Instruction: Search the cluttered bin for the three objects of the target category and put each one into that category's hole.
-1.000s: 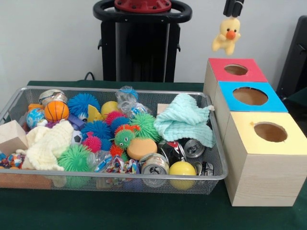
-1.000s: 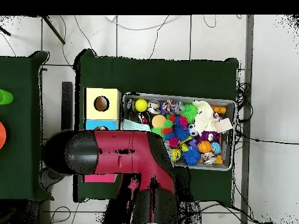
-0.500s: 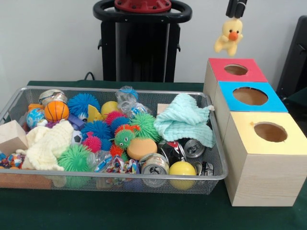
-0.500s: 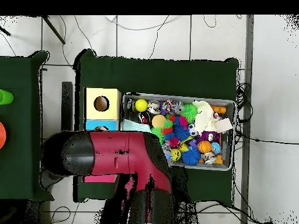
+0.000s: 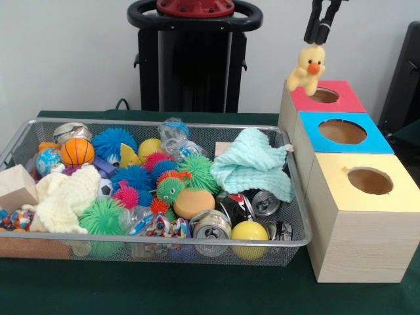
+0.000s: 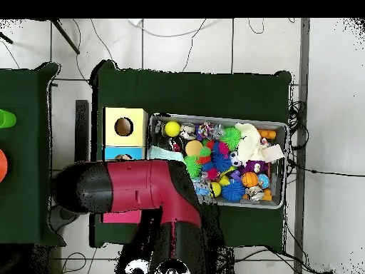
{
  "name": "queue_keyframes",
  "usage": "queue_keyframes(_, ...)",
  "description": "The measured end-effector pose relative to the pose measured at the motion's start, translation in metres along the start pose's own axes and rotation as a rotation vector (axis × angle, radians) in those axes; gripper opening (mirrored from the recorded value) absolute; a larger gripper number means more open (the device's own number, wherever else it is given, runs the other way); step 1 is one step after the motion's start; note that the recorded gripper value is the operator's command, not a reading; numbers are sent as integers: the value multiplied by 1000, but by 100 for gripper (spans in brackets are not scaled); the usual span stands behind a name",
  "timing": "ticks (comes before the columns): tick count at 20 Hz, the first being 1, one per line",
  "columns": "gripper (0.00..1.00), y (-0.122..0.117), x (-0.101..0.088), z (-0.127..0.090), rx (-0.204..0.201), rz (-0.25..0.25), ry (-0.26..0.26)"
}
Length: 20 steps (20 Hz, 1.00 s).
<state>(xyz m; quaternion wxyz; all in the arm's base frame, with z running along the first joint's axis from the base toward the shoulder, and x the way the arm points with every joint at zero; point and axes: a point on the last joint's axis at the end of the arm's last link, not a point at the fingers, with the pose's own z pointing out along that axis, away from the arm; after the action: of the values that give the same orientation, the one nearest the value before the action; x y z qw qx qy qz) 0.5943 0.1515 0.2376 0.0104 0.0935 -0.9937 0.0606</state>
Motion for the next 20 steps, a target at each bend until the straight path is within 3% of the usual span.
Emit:
queue_keyframes(8, 0, 6, 2, 13, 6, -15, -1)
queue_keyframes(20, 0, 24, 6, 9, 7, -45, -4)
